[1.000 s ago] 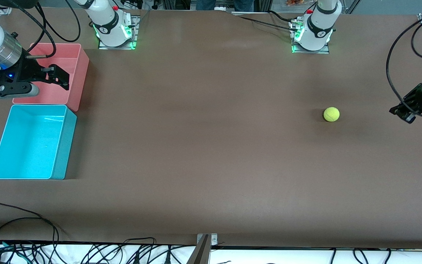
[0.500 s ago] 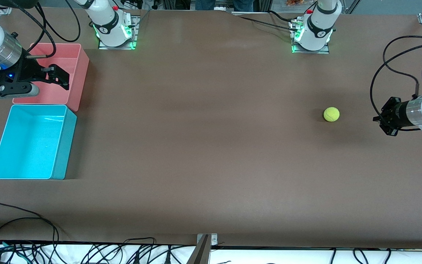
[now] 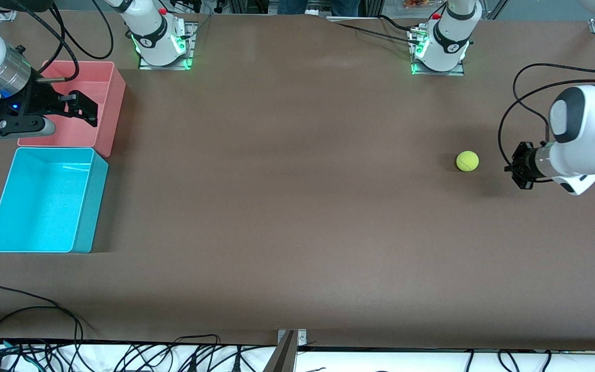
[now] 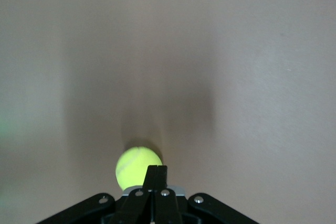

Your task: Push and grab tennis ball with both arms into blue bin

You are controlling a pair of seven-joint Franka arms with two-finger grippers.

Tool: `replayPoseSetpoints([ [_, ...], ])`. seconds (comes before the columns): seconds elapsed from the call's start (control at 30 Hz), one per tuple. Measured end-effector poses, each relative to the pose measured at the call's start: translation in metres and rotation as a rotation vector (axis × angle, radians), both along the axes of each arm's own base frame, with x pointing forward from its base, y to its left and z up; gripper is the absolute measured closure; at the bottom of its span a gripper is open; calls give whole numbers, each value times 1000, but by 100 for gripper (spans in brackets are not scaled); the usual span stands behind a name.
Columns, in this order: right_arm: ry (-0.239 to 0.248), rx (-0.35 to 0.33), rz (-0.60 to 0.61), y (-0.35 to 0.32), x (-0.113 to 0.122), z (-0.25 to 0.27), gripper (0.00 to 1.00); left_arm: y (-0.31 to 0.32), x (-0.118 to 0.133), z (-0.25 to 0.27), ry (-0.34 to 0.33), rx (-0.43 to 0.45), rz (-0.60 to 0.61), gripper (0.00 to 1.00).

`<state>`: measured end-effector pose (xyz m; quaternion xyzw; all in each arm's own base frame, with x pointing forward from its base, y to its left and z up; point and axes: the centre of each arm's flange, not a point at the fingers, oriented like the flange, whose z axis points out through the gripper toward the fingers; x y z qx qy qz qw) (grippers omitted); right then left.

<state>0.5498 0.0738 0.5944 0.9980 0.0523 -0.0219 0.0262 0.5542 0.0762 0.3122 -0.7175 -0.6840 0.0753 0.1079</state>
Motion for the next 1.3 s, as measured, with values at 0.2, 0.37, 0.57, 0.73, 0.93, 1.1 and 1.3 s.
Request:
replayPoseSetpoints([
  [0.2, -2, 11, -16, -4, 0, 2, 0, 5, -22, -30, -53, 14, -6, 99],
  [0.37, 4, 56, -71, -27, 2, 2, 0, 35, -44, -51, -86, 13, 45, 99],
  [0.57, 7, 63, -95, -40, 3, 1, 0, 56, -68, -71, -115, 7, 69, 99],
  [0.73, 11, 63, -90, -37, 2, 1, 0, 47, -81, -87, -134, -1, 56, 99],
  [0.93, 23, 61, -89, -37, 0, 0, 0, 35, -99, -106, -166, -7, 31, 99],
  [1.1, 26, 61, -89, -37, 0, 1, 0, 31, -107, -112, -167, -9, 22, 99],
  [1.3, 25, 61, -89, -37, -1, 2, 0, 31, -107, -113, -164, 0, -6, 99],
])
